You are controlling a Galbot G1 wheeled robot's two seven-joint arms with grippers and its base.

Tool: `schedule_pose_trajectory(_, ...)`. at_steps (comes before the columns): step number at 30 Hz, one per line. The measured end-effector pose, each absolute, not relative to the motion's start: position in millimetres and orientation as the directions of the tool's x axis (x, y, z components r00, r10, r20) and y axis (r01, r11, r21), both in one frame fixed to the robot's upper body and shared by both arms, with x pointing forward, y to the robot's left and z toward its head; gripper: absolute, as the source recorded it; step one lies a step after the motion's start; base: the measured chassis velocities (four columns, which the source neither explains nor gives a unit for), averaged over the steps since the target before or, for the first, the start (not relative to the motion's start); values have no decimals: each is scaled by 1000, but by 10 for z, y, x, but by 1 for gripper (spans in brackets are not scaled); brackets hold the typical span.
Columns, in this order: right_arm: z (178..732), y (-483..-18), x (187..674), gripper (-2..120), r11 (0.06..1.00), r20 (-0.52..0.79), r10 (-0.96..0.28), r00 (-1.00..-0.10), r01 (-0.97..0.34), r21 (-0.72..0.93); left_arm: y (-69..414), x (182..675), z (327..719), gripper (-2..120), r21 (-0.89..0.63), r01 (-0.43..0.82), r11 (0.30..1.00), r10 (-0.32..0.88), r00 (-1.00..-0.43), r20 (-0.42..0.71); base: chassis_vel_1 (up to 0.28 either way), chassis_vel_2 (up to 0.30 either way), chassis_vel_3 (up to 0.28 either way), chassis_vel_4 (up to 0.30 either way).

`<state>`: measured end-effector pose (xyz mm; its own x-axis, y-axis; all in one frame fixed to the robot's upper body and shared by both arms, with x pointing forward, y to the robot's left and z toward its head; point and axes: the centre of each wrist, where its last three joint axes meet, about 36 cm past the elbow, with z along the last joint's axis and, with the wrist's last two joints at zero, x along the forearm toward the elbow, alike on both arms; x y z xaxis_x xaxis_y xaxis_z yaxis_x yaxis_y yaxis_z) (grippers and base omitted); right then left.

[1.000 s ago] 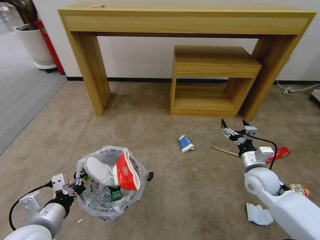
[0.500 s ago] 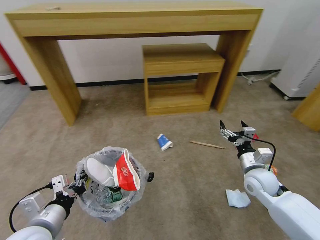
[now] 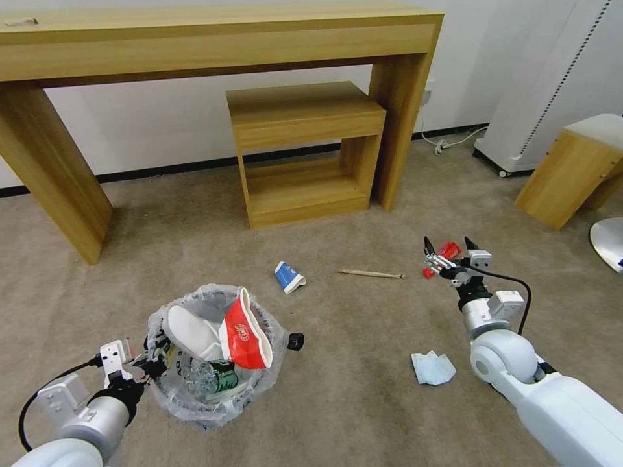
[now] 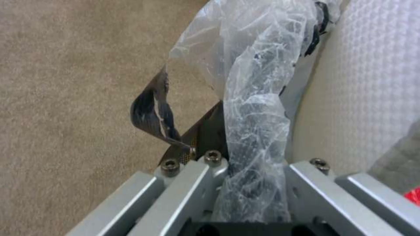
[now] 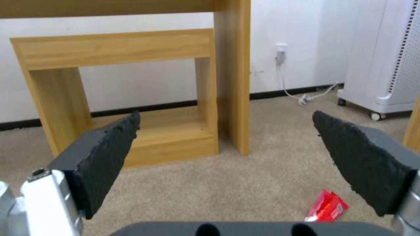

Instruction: Pick up the trash bin and place the garbage on the floor into it.

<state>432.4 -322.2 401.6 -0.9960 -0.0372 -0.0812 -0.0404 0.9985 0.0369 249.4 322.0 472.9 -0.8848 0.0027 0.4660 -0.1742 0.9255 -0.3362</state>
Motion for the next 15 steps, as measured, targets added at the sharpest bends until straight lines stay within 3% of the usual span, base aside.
schedule_pose_trajectory(15,4057,-3387,4229,100,996,-31,-74,-997,-75,39,3240,2528,4709,1,-338,-174,925,1,-888,461,0,0,0,0)
